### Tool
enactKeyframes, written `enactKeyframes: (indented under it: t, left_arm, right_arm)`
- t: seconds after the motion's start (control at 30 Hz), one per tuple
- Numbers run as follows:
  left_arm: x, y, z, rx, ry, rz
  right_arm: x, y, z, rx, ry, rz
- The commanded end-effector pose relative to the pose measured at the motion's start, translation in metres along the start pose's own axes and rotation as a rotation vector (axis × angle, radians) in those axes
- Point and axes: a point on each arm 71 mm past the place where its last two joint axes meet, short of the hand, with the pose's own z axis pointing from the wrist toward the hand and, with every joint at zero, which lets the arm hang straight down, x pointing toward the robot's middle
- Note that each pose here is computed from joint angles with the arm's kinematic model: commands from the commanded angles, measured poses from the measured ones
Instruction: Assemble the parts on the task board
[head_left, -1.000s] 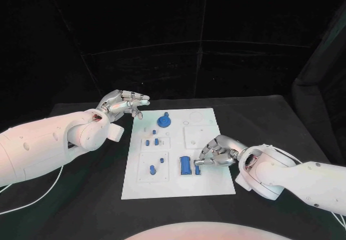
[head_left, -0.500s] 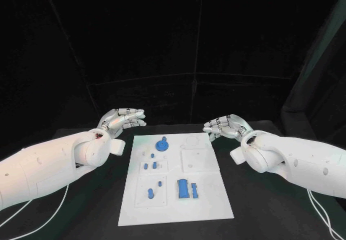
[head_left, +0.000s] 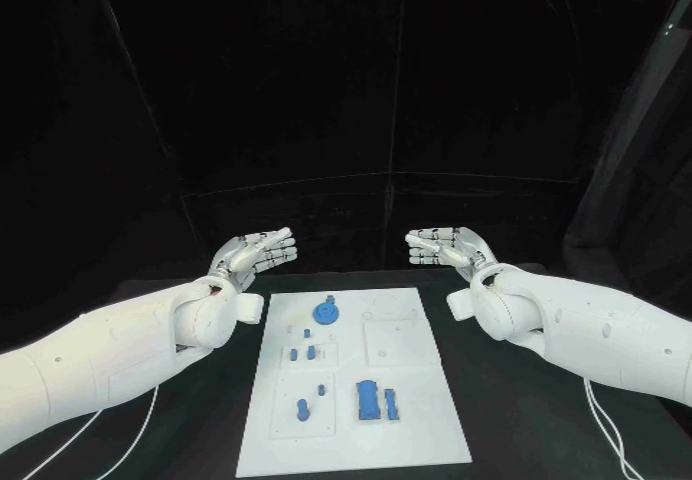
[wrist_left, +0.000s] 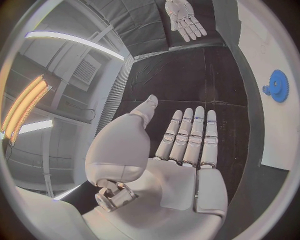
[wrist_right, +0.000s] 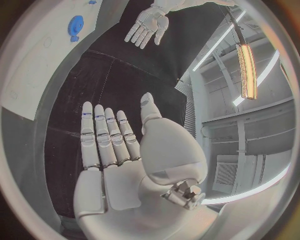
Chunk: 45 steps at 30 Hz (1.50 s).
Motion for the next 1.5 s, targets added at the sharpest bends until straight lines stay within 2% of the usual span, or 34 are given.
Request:
enactKeyframes:
  t: [0.03, 0.27, 0.47, 0.6, 0.73, 0.9, 1.5]
  left_arm:
    - [0.0043, 0.0, -0.0024, 0.004, -0.011, 0.012]
    - [0.0223, 0.0056, -0.0192, 0.005, -0.063, 0.048]
    - [0.045, 0.0069, -0.0435, 0.017, -0.13, 0.096]
    - [0.056, 0.0051, -0.0567, 0.028, -0.163, 0.12]
    - [0.0638, 0.0028, -0.0667, 0.038, -0.187, 0.137]
    - [0.0669, 0.0017, -0.071, 0.042, -0.198, 0.144]
    - [0.067, 0.0017, -0.071, 0.042, -0.198, 0.144]
  right_arm:
    - [0.005, 0.002, -0.004, -0.007, -0.021, 0.02]
    - [0.029, 0.004, -0.028, -0.014, -0.088, 0.113]
    - [0.049, 0.008, -0.055, 0.001, -0.152, 0.187]
    - [0.055, 0.01, -0.064, 0.01, -0.173, 0.207]
    - [0.057, 0.011, -0.067, 0.014, -0.179, 0.214]
    - [0.057, 0.011, -0.067, 0.014, -0.179, 0.214]
    - [0.057, 0.011, -0.067, 0.014, -0.179, 0.214]
